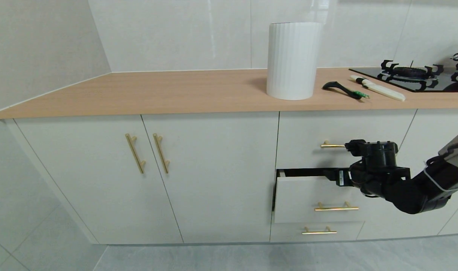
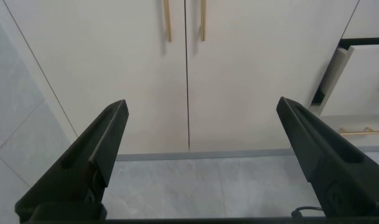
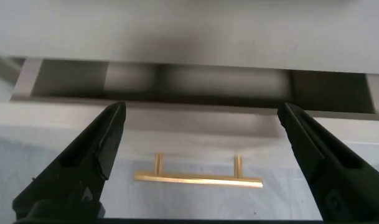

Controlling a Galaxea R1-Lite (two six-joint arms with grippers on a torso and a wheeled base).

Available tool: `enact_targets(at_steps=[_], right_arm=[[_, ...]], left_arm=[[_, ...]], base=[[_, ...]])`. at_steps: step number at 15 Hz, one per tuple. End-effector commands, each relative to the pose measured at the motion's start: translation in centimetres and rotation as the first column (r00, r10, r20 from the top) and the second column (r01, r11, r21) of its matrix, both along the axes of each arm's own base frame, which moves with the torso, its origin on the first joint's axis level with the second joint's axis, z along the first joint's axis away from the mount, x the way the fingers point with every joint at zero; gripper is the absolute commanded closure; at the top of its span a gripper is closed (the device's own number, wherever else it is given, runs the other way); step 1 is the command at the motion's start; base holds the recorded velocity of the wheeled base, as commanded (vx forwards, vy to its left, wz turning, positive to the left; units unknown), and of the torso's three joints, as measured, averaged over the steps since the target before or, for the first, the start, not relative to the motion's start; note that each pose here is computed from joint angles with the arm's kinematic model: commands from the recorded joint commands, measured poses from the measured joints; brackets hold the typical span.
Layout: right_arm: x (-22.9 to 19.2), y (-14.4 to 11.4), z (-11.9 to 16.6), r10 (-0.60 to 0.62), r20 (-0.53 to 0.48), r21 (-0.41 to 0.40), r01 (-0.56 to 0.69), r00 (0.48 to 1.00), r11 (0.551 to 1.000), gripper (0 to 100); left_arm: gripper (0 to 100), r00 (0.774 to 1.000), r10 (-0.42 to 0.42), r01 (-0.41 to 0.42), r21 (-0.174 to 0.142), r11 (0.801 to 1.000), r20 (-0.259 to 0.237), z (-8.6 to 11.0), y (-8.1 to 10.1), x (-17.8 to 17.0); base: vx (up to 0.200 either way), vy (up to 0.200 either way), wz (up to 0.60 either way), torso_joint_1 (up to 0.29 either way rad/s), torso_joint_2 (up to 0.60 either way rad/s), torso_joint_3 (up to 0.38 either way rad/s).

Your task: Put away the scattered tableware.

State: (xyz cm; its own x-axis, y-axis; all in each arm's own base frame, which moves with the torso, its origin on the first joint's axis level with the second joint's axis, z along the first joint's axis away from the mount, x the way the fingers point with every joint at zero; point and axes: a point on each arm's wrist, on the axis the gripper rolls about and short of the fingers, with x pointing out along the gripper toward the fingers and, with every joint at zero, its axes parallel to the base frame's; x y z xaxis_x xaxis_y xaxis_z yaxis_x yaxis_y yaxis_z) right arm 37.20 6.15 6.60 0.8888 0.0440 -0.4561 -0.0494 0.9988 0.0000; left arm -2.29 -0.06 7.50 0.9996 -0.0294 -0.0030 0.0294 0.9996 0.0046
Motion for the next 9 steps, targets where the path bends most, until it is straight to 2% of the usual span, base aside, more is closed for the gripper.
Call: enact_targets(at_steps=[1, 3, 9], right_arm=[[0.7, 0.5, -1.7, -0.012, -0.006, -0.010, 0.012, 1.000, 1.000, 0], [1.2, 0.5, -2.1, -0.049, 0.011, -0.026, 0.049, 0.999, 0.998, 0], [0.8, 0.4, -2.6, -0.048, -0.015, -0.033, 0.048, 0.999, 0.998, 0]], left_arm=[[0, 1.000, 0.000, 0.000, 0.000, 1.000, -0.002, 0.0, 0.0, 0.0], [0, 1.000, 0.000, 0.000, 0.000, 1.000, -0.002, 0.0, 0.0, 0.0], [0, 1.000, 0.000, 0.000, 0.000, 1.000, -0.002, 0.0, 0.0, 0.0]], base=[[0.000, 0.000, 0.00, 0.000, 0.00, 0.000], [0.000, 0.000, 0.00, 0.000, 0.00, 0.000], [0.000, 0.000, 0.00, 0.000, 0.00, 0.000]])
